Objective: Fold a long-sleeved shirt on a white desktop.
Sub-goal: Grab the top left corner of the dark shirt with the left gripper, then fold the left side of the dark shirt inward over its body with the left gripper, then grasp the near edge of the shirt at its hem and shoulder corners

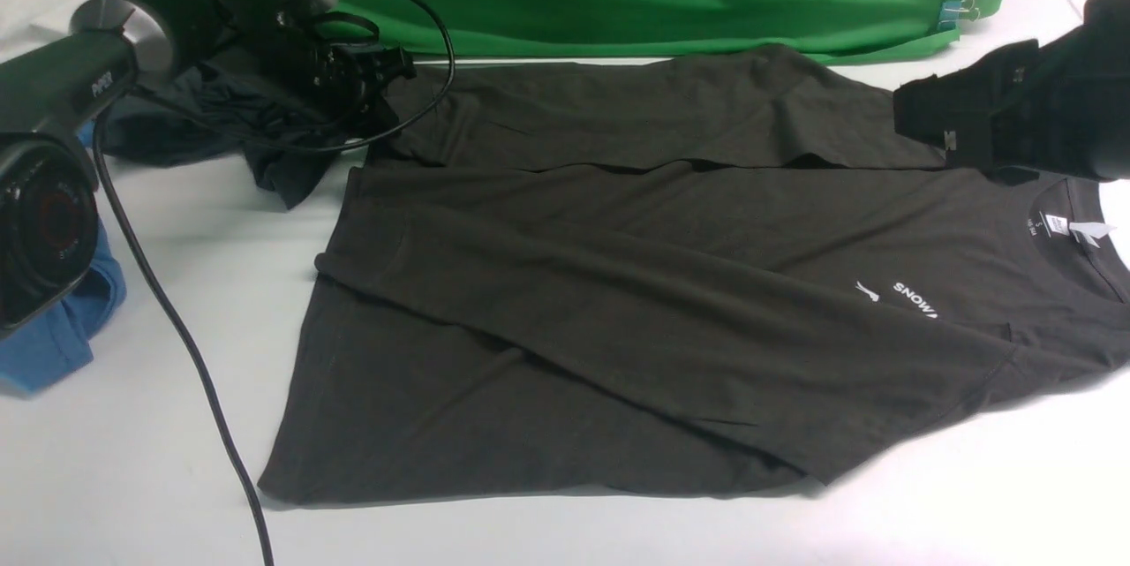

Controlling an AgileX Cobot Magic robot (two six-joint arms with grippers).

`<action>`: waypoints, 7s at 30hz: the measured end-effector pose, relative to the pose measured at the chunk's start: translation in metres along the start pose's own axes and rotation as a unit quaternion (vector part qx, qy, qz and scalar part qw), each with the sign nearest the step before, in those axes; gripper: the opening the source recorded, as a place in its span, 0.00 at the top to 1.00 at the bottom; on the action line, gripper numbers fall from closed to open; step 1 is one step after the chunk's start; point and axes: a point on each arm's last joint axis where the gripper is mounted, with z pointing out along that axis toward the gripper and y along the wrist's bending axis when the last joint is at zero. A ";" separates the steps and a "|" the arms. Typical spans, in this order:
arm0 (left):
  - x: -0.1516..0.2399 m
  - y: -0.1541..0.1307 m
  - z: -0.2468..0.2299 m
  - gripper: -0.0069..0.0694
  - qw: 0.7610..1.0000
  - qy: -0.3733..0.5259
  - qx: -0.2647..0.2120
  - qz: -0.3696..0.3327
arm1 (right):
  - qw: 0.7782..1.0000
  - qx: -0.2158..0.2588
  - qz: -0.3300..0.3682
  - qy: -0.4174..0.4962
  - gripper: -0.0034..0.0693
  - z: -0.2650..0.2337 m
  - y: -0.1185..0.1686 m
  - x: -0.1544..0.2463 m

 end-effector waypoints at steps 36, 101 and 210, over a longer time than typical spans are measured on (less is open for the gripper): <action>-0.001 -0.034 -0.139 0.87 0.987 0.070 0.052 0.136 | 1.000 -0.004 0.001 0.022 0.62 0.000 0.001 0.004; 0.245 0.023 -0.131 0.47 0.979 0.191 -0.054 -0.055 | 0.995 0.012 -0.050 0.080 0.62 -0.001 -0.003 0.014; 0.250 -0.003 -0.211 0.86 0.995 0.060 -0.058 0.051 | 0.841 -0.157 -0.406 0.320 0.38 0.120 0.017 0.156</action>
